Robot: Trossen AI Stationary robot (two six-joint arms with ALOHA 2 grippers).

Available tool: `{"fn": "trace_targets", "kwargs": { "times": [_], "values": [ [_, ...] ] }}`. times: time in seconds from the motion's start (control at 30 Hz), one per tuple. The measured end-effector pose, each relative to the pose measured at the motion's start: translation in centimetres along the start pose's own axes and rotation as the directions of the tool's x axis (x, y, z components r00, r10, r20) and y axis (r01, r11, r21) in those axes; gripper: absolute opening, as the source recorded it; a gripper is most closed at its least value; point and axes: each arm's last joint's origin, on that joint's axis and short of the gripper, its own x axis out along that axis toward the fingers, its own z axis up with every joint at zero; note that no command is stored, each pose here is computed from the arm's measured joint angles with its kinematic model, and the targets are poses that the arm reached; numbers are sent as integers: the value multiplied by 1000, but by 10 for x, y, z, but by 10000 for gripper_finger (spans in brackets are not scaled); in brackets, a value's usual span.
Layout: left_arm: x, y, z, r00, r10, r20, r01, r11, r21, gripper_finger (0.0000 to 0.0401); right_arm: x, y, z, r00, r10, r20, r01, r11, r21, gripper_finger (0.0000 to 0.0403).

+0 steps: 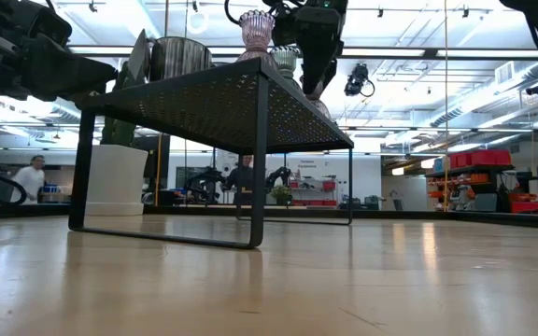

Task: Pick & Place candle stick holders
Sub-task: Put the purple candle holder on the shelf

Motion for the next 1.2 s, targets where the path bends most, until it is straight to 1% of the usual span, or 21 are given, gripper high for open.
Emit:
{"fn": "trace_targets", "kwargs": {
  "times": [0.4, 0.93, 1.07, 1.2],
  "values": [
    [0, 0, 0, 1000, 0, 0, 0, 1000, 0, 34, -2, 0, 0, 1000, -3, 12, 3, 1000, -9, 339],
    [0, 0, 0, 1000, 0, 0, 0, 1000, 0, 34, -44, 0, -17, 995, -2, 101, 4, 1000, -15, 339],
    [0, 0, 0, 1000, 0, 0, 0, 1000, 0, 34, -56, -1, -24, 993, -34, 115, 29, 999, 42, 339],
    [0, 0, 0, 1000, 0, 0, 0, 1000, 0, 34, -66, -3, -29, 987, -77, 139, 69, 996, 64, 339]
  ]
}}
